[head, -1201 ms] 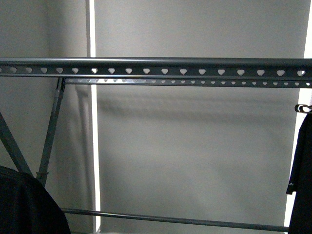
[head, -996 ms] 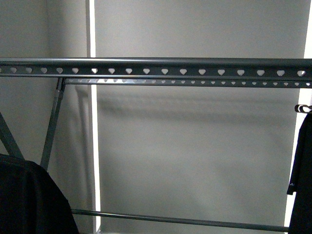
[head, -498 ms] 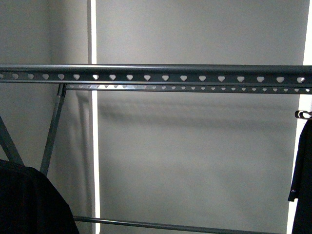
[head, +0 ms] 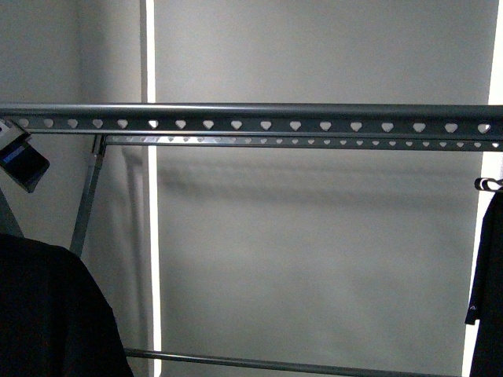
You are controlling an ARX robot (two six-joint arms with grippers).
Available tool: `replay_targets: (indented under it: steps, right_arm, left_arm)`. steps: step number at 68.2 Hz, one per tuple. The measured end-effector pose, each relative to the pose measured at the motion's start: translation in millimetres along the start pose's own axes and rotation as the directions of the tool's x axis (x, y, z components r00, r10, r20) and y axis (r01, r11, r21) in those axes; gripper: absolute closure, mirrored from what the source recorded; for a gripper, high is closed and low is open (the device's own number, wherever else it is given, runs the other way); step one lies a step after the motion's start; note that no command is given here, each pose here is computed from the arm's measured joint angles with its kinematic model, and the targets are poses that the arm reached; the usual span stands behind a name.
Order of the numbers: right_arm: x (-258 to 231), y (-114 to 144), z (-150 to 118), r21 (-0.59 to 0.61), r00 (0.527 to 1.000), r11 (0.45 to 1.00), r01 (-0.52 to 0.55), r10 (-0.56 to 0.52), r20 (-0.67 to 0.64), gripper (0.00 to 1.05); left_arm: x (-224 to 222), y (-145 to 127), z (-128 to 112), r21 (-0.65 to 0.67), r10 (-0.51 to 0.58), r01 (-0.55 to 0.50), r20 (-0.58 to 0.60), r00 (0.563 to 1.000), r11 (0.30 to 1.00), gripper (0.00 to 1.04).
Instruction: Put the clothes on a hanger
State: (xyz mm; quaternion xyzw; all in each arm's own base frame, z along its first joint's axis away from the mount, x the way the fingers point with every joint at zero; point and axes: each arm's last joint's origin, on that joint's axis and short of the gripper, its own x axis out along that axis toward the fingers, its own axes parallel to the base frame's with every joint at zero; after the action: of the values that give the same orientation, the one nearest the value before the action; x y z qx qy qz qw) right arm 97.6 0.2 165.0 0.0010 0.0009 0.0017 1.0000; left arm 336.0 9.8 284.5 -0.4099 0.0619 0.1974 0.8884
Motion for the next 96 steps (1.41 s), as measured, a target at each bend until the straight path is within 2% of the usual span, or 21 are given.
replay_targets:
  steps: [17, 29, 32, 44, 55, 62, 65, 69, 72, 75, 77, 80, 83, 86, 90, 94, 96]
  right_arm:
    - [0, 0, 0, 0.0, 1.0, 1.0, 0.0, 0.0, 0.0, 0.07]
    - [0, 0, 0, 0.0, 1.0, 1.0, 0.0, 0.0, 0.0, 0.07]
    - [0, 0, 0, 0.0, 1.0, 1.0, 0.0, 0.0, 0.0, 0.07]
    - [0, 0, 0, 0.0, 1.0, 1.0, 0.0, 0.0, 0.0, 0.07]
    - [0, 0, 0, 0.0, 1.0, 1.0, 0.0, 0.0, 0.0, 0.07]
    - [0, 0, 0, 0.0, 1.0, 1.0, 0.0, 0.0, 0.0, 0.07]
    - [0, 0, 0, 0.0, 1.0, 1.0, 0.0, 0.0, 0.0, 0.07]
    - [0, 0, 0, 0.0, 1.0, 1.0, 0.0, 0.0, 0.0, 0.07]
    - [0, 0, 0, 0.0, 1.0, 1.0, 0.0, 0.0, 0.0, 0.07]
    - [0, 0, 0, 0.0, 1.0, 1.0, 0.0, 0.0, 0.0, 0.07]
    - [0, 0, 0, 0.0, 1.0, 1.0, 0.0, 0.0, 0.0, 0.07]
    - [0, 0, 0, 0.0, 1.0, 1.0, 0.0, 0.0, 0.0, 0.07]
    - [0, 0, 0, 0.0, 1.0, 1.0, 0.0, 0.0, 0.0, 0.07]
    - [0, 0, 0, 0.0, 1.0, 1.0, 0.0, 0.0, 0.0, 0.07]
    - [0, 0, 0, 0.0, 1.0, 1.0, 0.0, 0.0, 0.0, 0.07]
    - [0, 0, 0, 0.0, 1.0, 1.0, 0.0, 0.0, 0.0, 0.07]
    - [0, 0, 0, 0.0, 1.0, 1.0, 0.0, 0.0, 0.0, 0.07]
  left_arm:
    - [22, 5, -1, 0.012, 0.082, -0.082, 0.005, 0.997, 0.997, 0.5]
    - [25, 9, -1, 0.012, 0.083, -0.083, -0.002, 0.997, 0.996, 0.92]
    - [25, 11, -3, -0.008, 0.084, -0.084, -0.012, 0.996, 0.996, 1.0]
    - [24, 18, -10, 0.01, 0.082, -0.082, -0.054, 0.995, 0.997, 1.0]
    - [12, 19, -17, 0.102, 0.051, -0.038, -0.124, 0.991, 0.994, 1.0]
    - [-8, 14, -27, 0.191, -0.031, 0.077, -0.234, 0.972, 0.978, 1.0]
    - [-20, 9, -34, 0.25, -0.086, 0.172, -0.321, 0.943, 0.953, 1.0]
    - [-38, 3, -46, 0.306, -0.147, 0.305, -0.447, 0.883, 0.902, 1.0]
    - [-62, -5, -58, 0.337, -0.22, 0.488, -0.595, 0.773, 0.805, 1.0]
    - [-82, -13, -66, 0.352, -0.267, 0.648, -0.702, 0.66, 0.676, 1.0]
    - [-88, -15, -69, 0.354, -0.272, 0.68, -0.725, 0.633, 0.642, 1.0]
    - [-101, -19, -74, 0.364, -0.275, 0.775, -0.786, 0.553, 0.517, 1.0]
    - [-105, -23, -75, 0.395, -0.271, 0.812, -0.802, 0.533, 0.429, 1.0]
    - [-106, -26, -74, 0.417, -0.271, 0.828, -0.805, 0.528, 0.374, 1.0]
    - [-106, -34, -72, 0.451, -0.277, 0.852, -0.811, 0.516, 0.267, 1.0]
    - [-104, -40, -69, 0.489, -0.282, 0.852, -0.804, 0.524, 0.189, 1.0]
    - [-102, -44, -67, 0.525, -0.286, 0.842, -0.793, 0.538, 0.127, 1.0]
